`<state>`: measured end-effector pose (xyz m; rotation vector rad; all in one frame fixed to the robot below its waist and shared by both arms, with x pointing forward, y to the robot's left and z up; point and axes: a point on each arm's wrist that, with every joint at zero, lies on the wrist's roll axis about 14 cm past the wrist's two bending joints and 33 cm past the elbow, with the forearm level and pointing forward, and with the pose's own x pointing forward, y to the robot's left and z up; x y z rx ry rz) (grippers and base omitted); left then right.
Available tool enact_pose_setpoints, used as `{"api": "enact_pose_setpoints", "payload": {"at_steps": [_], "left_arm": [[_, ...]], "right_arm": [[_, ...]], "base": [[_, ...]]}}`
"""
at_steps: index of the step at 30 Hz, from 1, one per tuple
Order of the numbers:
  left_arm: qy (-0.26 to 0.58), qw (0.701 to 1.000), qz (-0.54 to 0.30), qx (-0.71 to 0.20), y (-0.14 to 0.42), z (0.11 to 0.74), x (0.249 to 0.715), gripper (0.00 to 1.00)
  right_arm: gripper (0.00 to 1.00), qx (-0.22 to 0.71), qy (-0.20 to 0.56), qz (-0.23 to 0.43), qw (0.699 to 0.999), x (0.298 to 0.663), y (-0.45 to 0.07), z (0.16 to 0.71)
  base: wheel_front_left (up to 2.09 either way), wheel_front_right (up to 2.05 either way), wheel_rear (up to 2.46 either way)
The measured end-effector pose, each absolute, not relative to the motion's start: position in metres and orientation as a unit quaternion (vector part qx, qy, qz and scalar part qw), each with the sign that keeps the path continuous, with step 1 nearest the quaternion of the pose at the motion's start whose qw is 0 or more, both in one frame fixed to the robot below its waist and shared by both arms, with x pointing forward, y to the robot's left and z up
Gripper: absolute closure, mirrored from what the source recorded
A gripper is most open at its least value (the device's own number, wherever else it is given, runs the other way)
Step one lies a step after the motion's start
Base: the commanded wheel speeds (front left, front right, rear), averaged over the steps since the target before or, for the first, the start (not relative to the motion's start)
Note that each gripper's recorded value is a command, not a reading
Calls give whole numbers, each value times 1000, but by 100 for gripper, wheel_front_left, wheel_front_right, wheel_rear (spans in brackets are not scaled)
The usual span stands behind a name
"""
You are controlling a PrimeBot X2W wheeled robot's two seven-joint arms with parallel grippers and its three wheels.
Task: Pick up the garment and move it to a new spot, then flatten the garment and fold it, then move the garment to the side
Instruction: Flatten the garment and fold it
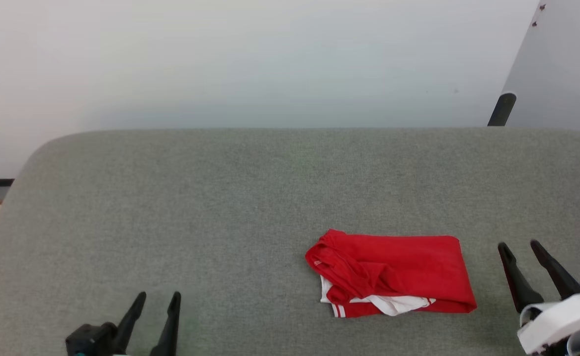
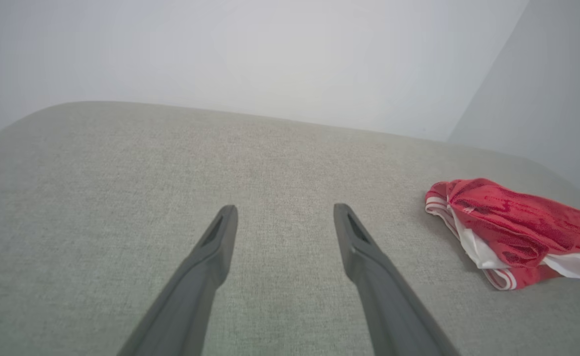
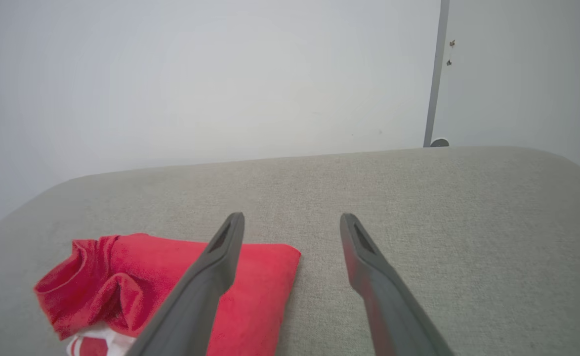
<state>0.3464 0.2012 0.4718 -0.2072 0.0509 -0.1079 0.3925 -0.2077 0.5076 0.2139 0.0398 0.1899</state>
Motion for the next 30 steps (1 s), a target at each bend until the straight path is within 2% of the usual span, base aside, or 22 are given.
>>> {"api": "enact_pose_setpoints", "payload": {"at_steps": [7, 23, 30], "left_arm": [[4, 995, -51, -85, 207, 484, 335, 0], [17, 996, 2, -83, 237, 473, 283, 0], [14, 996, 7, -88, 237, 475, 277, 0]], "right_arm": [[0, 75, 5, 87, 993, 380, -209, 504], [0, 93, -14, 13, 995, 337, -247, 502], [0, 104, -11, 6, 994, 330, -244, 503]], "base": [[0, 0, 0], [0, 0, 0], [0, 0, 0]]}}
